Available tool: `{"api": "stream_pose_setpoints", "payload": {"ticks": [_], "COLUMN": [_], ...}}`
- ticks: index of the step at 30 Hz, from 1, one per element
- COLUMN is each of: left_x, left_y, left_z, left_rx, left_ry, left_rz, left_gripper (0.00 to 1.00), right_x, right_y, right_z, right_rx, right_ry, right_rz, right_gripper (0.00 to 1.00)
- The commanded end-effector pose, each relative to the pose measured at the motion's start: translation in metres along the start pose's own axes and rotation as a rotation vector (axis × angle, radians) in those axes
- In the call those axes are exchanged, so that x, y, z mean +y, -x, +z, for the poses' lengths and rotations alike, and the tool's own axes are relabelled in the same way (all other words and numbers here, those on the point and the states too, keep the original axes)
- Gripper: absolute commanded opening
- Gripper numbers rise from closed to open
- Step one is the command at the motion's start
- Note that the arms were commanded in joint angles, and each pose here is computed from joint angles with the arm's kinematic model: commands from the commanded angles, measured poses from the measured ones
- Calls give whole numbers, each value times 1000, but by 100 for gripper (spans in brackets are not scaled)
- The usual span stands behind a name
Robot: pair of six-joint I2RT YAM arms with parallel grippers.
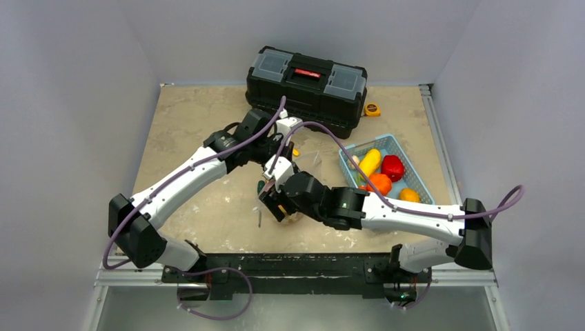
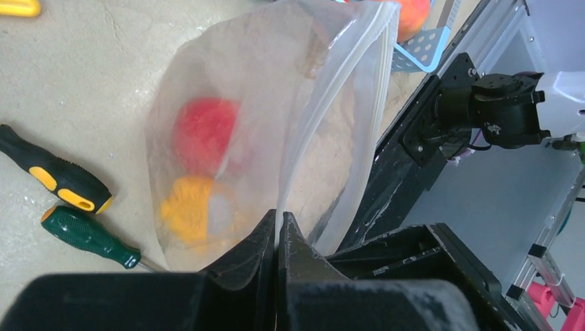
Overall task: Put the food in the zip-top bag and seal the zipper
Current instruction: Place the fake vegetable in the zipper food storage bag.
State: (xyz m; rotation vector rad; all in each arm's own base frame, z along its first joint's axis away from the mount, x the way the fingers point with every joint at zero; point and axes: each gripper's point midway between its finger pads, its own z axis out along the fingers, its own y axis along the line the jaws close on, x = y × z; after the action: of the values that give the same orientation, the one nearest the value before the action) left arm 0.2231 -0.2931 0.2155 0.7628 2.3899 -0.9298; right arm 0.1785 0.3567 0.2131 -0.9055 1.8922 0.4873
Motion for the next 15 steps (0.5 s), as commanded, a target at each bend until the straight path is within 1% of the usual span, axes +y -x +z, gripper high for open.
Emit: {"api": "stream_pose_setpoints", "payload": {"ticks": [1,4,6,8,12,15], "left_x": [-25,-24,-24,-23,-24,-25], "left_y": [1,1,1,0,-1,-1], "left_z": [-5,-5,-4,-3,-1,-2], "left_rx": [27,25,28,35,44,41], "left_ry": [-114,-110,-107,-109,-119,-119], "left_rz": [13,14,13,8,0,0], "left_gripper": [0,0,0,0,0,0], "right_x": [-39,-62,-67,-72,-75,-71], "right_y": [20,10,4,1,4,4], "right_z": [-5,-7,-9,-11,-16,-15], "right_rx": [-15,-2,4,-12,-46,-44], "right_ry": [-225,-365,-398,-423,-429,-417], "right_rz": [-38,-30,-14,11,72,110], "right_gripper": [37,42,42,45,64,78]}}
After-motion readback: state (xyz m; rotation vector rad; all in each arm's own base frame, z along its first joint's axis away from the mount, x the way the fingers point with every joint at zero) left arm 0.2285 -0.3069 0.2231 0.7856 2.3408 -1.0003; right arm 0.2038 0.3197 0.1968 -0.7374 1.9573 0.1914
